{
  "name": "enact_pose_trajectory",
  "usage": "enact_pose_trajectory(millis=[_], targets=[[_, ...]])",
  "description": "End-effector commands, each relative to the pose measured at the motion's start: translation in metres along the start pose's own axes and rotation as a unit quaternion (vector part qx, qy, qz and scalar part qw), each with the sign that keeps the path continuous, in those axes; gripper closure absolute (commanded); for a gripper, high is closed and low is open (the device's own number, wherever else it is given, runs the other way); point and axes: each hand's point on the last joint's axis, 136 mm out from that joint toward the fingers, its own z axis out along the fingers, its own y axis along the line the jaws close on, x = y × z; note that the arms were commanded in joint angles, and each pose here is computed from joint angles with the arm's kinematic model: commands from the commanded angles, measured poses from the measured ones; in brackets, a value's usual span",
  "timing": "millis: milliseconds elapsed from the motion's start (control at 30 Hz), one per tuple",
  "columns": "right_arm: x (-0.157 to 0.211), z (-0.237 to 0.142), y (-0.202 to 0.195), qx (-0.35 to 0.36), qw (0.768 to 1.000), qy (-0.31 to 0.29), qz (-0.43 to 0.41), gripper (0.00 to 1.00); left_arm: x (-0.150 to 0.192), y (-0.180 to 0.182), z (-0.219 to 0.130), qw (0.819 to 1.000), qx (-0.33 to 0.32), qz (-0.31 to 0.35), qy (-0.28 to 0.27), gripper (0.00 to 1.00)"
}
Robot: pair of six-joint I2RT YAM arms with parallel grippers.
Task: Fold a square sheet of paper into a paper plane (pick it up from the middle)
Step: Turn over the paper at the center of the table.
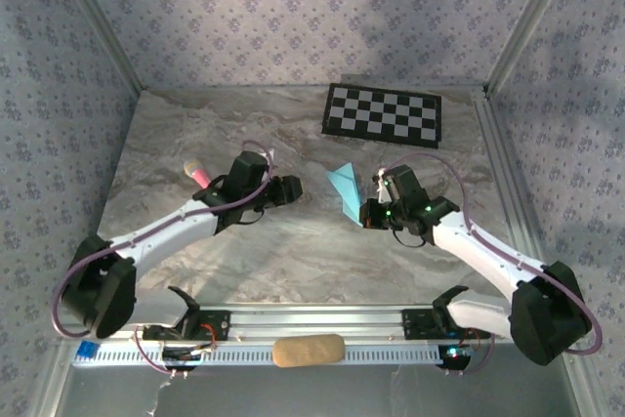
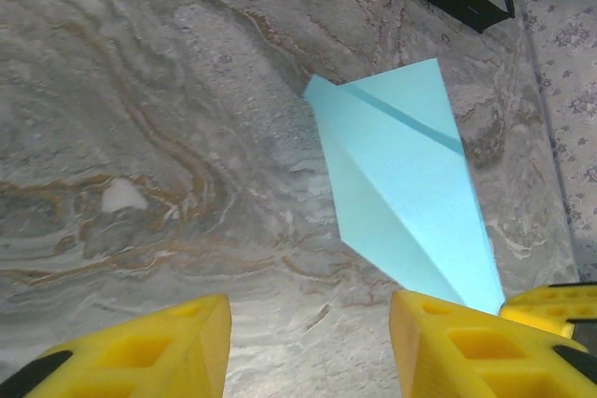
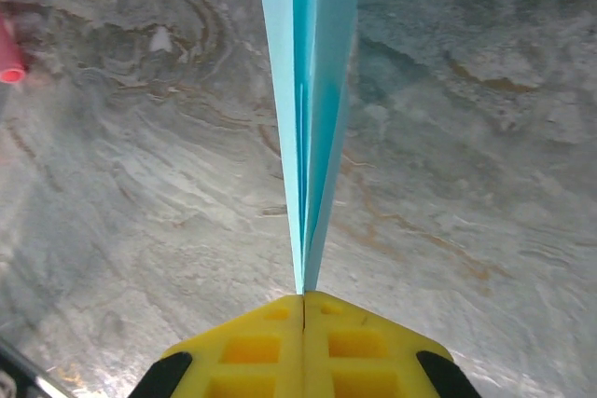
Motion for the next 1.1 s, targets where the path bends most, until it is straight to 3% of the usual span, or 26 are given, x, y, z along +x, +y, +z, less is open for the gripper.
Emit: enact_pose_trajectory(millis=[0, 500, 700, 867, 1067], targets=[[-0.006, -0.014, -0.004, 0.05, 0.998, -0.014, -0.018, 1.0, -0.001, 0.009, -0.016, 1.0, -0.006, 0.009, -0.017, 0.48], [-0.005, -0.01, 0.004, 0.104, 0.994, -0.047, -0.005, 1.0, -0.011, 0.034, -0.042, 1.0, 0.003, 0.01, -0.025, 0.45], [-0.006, -0.01, 0.004, 0.146, 0.988, -0.029, -0.033, 1.0, -0.01, 0.043, -0.045, 0.999, -0.005, -0.018, -0.028, 0.42], [-0.009, -0.018, 0.007, 0.171, 0.984, -0.01, -0.039, 1.0, 0.0, 0.056, -0.051, 0.996, -0.033, -0.085, 0.005, 0.42], [-0.008, -0.014, 0.005, 0.202, 0.973, 0.001, -0.113, 1.0, 0.006, 0.062, -0.053, 0.997, -0.027, -0.072, 0.0, 0.42]])
